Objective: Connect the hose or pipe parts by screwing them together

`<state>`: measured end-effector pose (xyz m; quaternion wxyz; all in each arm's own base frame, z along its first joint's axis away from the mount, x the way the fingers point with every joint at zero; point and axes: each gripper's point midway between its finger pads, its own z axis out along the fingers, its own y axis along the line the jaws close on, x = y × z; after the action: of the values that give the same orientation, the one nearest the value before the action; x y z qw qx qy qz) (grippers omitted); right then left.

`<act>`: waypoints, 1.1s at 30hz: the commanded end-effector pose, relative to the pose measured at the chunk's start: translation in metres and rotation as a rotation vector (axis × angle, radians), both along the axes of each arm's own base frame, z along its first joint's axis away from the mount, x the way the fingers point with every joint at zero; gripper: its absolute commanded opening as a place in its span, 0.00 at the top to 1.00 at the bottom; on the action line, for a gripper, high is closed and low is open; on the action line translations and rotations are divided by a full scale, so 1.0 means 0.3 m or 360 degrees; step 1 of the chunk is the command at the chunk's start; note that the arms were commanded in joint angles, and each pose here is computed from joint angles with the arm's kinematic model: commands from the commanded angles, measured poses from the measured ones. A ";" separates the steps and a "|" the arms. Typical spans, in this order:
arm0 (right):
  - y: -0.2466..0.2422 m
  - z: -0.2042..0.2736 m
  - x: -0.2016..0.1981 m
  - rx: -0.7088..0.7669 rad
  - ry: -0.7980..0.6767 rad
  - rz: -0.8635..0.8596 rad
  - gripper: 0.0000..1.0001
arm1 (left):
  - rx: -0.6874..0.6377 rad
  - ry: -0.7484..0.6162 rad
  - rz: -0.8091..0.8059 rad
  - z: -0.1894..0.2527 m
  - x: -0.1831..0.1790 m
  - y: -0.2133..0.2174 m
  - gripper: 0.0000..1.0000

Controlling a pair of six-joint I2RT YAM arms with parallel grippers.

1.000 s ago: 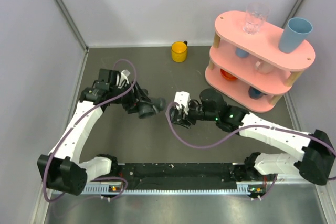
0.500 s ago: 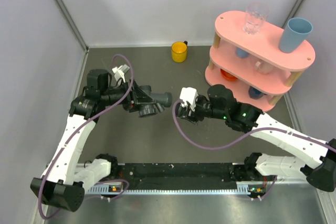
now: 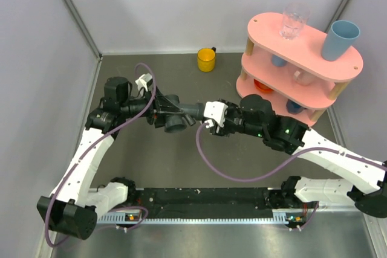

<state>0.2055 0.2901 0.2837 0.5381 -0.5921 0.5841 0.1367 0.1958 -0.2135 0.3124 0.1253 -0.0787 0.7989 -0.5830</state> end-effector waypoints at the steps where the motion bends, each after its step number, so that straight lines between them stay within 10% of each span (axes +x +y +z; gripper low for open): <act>1: 0.009 0.152 0.008 0.0087 -0.0216 0.0000 0.83 | -0.0143 -0.0009 -0.0093 0.076 -0.007 -0.050 1.00; 33: 0.083 0.165 -0.017 0.0090 -0.0222 0.0120 0.85 | -0.0089 0.0058 -0.0181 0.003 -0.009 -0.079 1.00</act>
<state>0.2113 0.2928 0.2910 0.5431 -0.6220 0.5575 0.0854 0.1983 -0.2328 0.3090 0.0706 -0.0852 0.7948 -0.5967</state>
